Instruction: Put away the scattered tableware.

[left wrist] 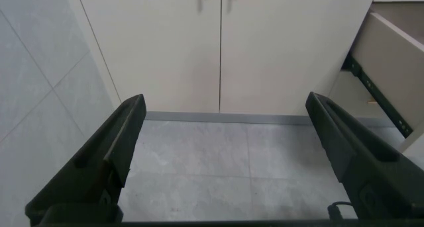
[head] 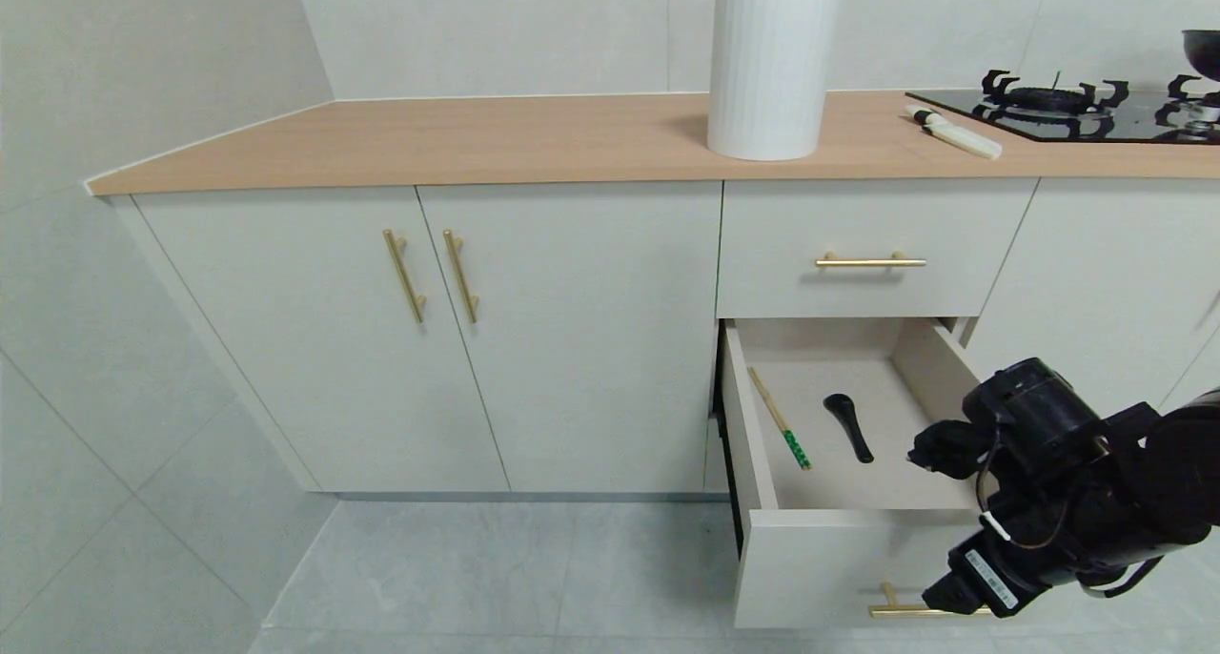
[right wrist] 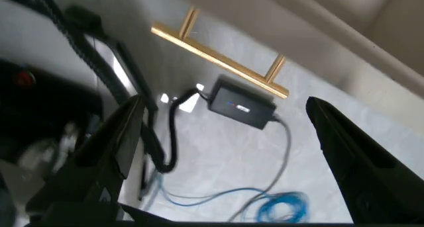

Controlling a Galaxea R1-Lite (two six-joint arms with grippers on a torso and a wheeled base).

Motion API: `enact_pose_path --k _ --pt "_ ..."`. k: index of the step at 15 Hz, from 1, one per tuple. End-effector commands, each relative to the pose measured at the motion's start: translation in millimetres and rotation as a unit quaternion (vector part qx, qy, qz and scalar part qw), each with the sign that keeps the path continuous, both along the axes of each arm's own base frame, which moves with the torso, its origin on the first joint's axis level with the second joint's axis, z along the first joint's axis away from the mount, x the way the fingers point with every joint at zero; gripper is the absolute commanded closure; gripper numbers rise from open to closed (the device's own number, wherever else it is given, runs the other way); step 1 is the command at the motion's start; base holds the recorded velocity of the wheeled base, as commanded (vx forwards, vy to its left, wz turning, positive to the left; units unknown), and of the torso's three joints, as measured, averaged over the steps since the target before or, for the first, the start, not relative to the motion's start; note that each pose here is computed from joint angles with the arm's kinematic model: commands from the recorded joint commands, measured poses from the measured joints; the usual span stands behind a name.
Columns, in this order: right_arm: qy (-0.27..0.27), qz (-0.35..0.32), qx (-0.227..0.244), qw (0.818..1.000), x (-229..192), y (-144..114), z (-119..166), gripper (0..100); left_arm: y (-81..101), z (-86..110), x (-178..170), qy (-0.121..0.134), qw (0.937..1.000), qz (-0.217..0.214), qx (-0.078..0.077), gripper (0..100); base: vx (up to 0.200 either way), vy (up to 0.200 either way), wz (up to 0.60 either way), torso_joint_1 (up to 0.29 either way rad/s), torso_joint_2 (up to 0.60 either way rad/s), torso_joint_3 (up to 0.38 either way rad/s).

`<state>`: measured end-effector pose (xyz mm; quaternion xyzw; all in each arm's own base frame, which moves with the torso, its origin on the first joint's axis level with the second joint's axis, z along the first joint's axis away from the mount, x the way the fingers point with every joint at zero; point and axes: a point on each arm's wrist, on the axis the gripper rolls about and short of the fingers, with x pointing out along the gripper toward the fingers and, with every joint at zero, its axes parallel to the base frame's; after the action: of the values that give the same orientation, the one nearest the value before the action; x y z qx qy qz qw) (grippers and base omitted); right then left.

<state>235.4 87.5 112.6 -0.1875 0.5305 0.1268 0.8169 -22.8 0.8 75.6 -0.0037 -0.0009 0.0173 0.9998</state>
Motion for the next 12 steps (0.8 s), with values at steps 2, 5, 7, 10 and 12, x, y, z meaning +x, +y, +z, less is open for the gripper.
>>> enact_pose_path --k 2,5,7,10,12 --pt "-0.002 -0.016 0.007 1.000 10 3 -1 0 0.0 0.0 0 0.000 1.0000 0.000 0.000 0 0.000 0.000 0.00 0.000 0.00 0.000" --pt "-0.008 -0.048 0.024 0.999 18 6 1 0 0.0 0.0 0 0.000 1.0000 0.000 0.000 0 0.000 0.000 0.00 0.000 0.00 0.000" --pt "-0.011 -0.056 0.026 0.998 24 8 -2 0 0.0 0.0 0 0.000 1.0000 0.000 0.000 0 0.000 0.000 0.00 0.000 0.00 0.000" --pt "-0.038 -0.071 0.046 0.996 31 11 -3 0 0.0 0.0 0 0.000 1.0000 0.000 0.000 0 0.000 0.000 0.00 0.000 0.00 0.000" --pt "-0.057 -0.084 0.059 0.993 39 11 -6 0 0.0 0.0 0 0.000 1.0000 0.000 0.000 0 0.000 0.000 0.00 0.000 0.00 0.000"
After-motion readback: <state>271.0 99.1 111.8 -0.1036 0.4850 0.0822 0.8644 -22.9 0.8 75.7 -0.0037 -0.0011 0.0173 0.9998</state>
